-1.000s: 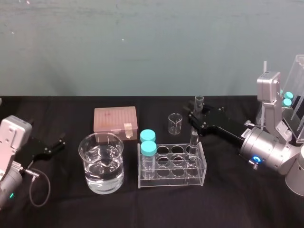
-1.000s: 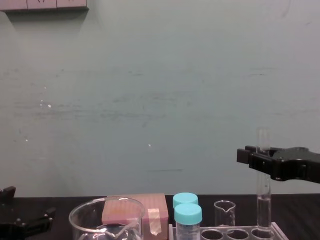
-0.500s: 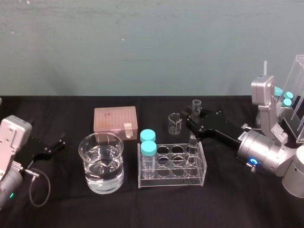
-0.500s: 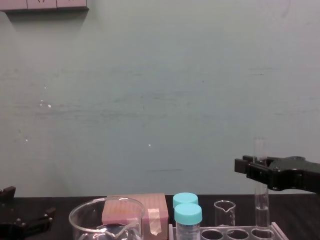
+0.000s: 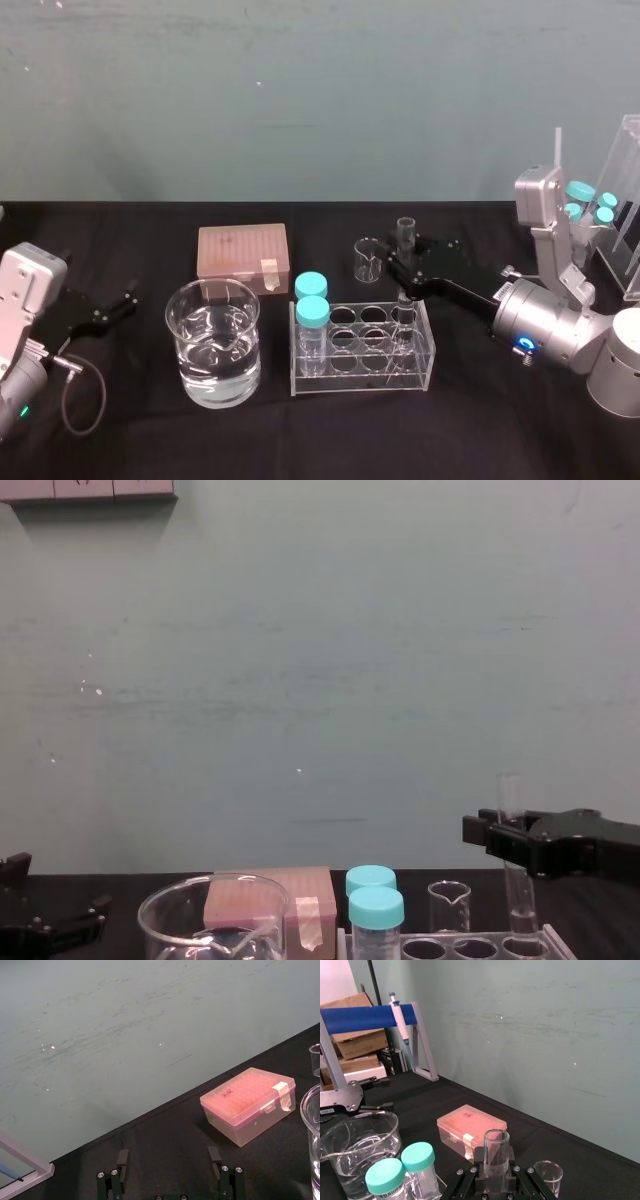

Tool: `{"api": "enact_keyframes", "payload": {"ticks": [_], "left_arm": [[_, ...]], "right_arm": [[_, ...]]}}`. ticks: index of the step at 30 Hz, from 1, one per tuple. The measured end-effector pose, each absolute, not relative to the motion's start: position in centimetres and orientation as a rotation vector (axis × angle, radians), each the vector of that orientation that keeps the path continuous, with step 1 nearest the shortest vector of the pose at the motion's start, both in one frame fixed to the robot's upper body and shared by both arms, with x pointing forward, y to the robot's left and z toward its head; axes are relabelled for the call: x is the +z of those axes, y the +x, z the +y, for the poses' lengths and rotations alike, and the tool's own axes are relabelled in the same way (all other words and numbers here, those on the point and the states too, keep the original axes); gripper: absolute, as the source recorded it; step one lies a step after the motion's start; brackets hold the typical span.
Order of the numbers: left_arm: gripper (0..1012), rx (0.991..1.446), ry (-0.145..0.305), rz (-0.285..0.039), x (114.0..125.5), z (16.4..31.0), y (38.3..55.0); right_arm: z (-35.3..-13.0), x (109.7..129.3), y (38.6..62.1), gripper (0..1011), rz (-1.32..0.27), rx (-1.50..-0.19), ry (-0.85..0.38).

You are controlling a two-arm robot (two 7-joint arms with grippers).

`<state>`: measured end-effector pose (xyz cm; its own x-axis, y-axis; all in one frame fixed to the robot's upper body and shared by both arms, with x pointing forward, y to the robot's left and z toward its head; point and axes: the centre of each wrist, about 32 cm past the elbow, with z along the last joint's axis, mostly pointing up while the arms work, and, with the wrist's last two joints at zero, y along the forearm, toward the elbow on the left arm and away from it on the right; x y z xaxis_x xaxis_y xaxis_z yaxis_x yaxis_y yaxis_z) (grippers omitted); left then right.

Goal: Hold the test tube with one hand and immerse one end into the beaker, then return it to the test tube rack.

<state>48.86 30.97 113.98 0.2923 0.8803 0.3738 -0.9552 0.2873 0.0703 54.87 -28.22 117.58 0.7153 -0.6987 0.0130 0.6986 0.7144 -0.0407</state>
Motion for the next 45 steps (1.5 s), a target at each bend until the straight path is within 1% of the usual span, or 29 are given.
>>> {"api": "enact_keyframes", "payload": {"ticks": [34,36,37,38,39,41,43,45], "left_arm": [[1000,1.248,0.305,-0.285,113.98,30.97,48.86],[1000,1.248,0.304,-0.285,113.98,30.97,48.86],[1000,1.248,0.304,-0.285,113.98,30.97,48.86],[1000,1.248,0.304,-0.285,113.98,30.97,48.86],[1000,1.248,0.304,-0.285,113.98,30.97,48.86],[1000,1.248,0.304,-0.285,113.98,30.97,48.86],[1000,1.248,0.305,-0.285,113.98,30.97,48.86],[1000,1.248,0.304,-0.285,113.98,30.97,48.86]], "right_arm": [[-28.08,117.43,54.97,243,0.004,-0.772,-0.057],[-28.08,117.43,54.97,285,0.004,-0.772,-0.057],[-28.09,117.43,54.97,330,0.004,-0.772,-0.057],[-28.09,117.43,54.97,353,0.003,-0.772,-0.057],[-28.09,117.43,54.97,409,0.004,-0.772,-0.057],[-28.09,117.44,54.97,449,0.003,-0.772,-0.057],[-28.09,117.45,54.98,533,0.003,-0.772,-0.056],[-28.09,117.45,54.98,567,0.003,-0.772,-0.056]]}}
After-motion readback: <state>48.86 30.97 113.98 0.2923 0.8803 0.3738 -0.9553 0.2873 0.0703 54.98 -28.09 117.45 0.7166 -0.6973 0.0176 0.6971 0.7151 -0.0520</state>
